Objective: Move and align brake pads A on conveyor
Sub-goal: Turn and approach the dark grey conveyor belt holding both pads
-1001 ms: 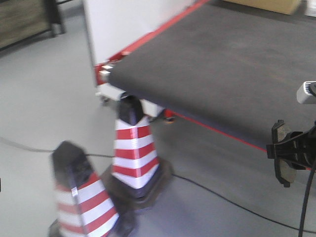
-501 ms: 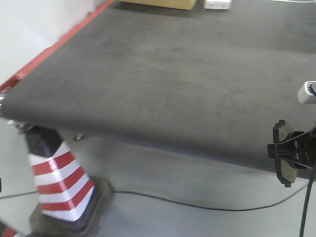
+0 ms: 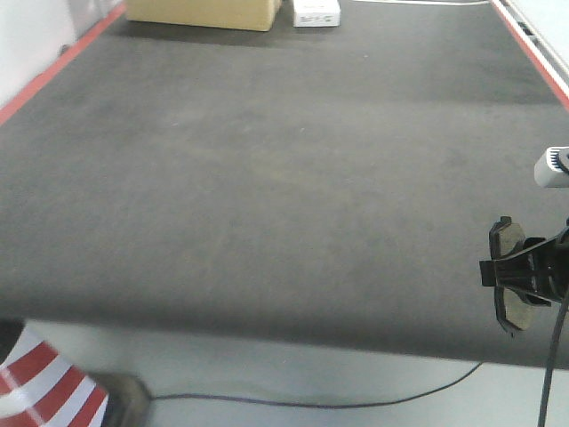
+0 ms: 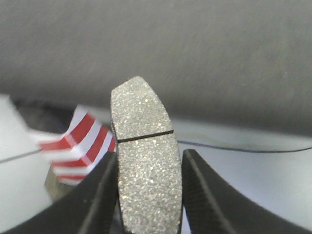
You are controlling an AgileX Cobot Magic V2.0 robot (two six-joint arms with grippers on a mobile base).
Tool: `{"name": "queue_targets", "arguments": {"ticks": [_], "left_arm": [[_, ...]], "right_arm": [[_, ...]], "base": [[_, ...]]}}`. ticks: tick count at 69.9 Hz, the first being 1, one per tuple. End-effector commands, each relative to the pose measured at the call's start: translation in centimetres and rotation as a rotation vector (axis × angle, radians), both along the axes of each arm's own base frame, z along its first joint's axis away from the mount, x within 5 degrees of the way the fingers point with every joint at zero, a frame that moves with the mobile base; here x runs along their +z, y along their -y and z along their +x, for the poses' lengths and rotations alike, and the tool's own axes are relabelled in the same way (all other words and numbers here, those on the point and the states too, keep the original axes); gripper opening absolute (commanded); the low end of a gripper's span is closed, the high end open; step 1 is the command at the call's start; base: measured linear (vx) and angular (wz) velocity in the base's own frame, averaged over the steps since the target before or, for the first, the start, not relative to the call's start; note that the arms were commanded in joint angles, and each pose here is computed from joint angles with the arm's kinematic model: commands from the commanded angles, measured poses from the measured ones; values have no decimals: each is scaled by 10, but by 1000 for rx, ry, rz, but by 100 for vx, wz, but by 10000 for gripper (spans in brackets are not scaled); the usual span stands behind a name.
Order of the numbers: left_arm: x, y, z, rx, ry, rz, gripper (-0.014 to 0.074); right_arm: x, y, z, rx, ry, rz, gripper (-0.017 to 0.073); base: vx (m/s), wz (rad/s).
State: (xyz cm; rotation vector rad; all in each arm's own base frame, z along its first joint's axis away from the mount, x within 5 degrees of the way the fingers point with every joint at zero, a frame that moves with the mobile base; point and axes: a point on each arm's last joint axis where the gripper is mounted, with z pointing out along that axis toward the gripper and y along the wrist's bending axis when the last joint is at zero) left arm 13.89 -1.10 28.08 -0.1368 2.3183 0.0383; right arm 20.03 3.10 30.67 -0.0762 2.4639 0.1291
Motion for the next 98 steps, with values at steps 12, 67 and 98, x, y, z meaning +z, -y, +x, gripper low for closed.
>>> {"name": "queue_targets", "arguments": {"ticks": [12,67,98], "left_arm": [[14,2,5,-31,97,-5,127],[14,3,5,-31,96,-5,127],[14,3,5,-31,96,-5,127]], "right_arm": [[17,1,3,-6,112,16,4],[17,1,3,-6,113,16,4],[17,1,3,-6,113,16,4]], "base": [[29,-24],[22,-16],[2,3]]}}
